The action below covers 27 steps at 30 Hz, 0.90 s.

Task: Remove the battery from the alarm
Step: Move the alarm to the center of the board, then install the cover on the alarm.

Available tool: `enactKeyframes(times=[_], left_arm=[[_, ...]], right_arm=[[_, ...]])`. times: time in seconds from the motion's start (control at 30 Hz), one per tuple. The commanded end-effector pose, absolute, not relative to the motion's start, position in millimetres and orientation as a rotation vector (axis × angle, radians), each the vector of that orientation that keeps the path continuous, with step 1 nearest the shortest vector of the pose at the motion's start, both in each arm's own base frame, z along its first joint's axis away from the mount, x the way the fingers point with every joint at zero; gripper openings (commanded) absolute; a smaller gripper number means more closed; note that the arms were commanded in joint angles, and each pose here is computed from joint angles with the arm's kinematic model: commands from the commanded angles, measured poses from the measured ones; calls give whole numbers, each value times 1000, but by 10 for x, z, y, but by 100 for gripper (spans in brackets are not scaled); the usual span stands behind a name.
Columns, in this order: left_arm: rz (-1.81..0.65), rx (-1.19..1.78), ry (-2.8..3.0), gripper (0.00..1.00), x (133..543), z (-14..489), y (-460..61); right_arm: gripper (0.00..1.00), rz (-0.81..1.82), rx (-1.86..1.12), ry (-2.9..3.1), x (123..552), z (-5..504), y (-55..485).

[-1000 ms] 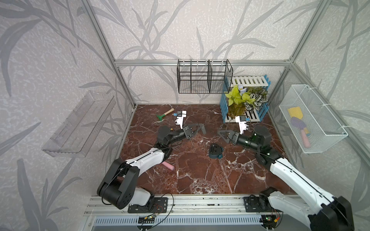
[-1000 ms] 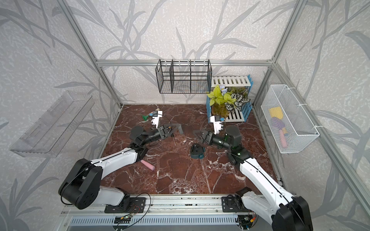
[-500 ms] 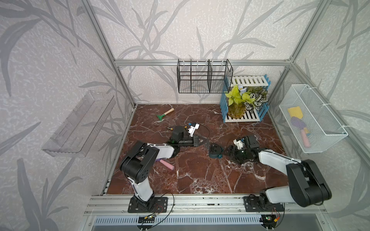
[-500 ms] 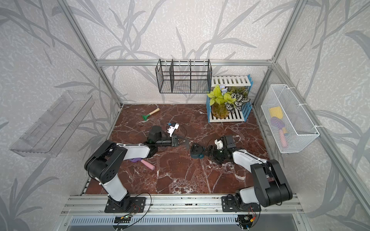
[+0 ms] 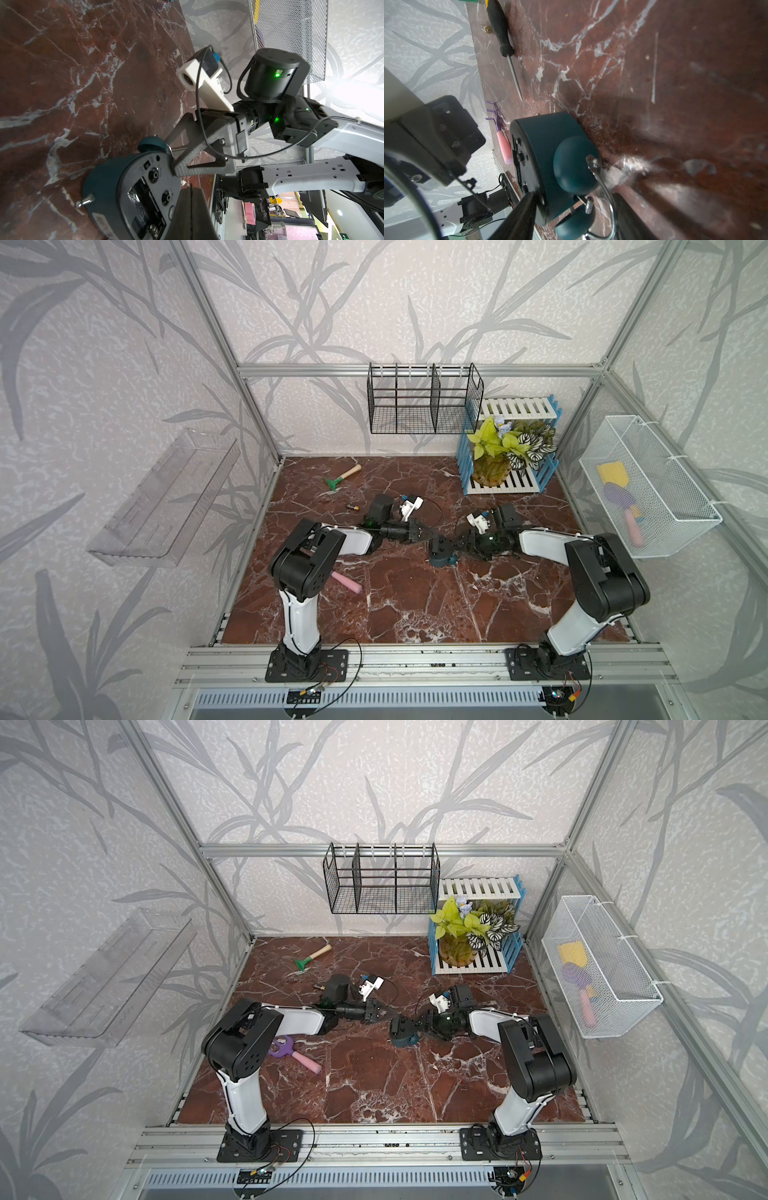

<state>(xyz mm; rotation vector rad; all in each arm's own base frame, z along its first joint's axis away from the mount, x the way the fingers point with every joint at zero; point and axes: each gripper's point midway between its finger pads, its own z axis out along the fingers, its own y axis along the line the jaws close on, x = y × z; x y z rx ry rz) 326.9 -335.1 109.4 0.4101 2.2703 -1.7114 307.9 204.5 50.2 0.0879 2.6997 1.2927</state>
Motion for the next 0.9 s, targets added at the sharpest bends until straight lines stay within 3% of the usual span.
enactKeyframes(times=[0.0, 0.27, 0.87], left_arm=[[-1654, 401, 2327, 0, 3283, 995, -3311], [-1544, 165, 2374, 0, 3443, 989, -3165], [-1479, 188, 2474, 0, 3441, 1010, -3258]], right_arm=[[59, 1314, -2, 2702, 3090, 507, 2117], [63, 1295, 2, 2709, 3103, 504, 2111], [67, 1278, 24, 2722, 3121, 490, 2097]])
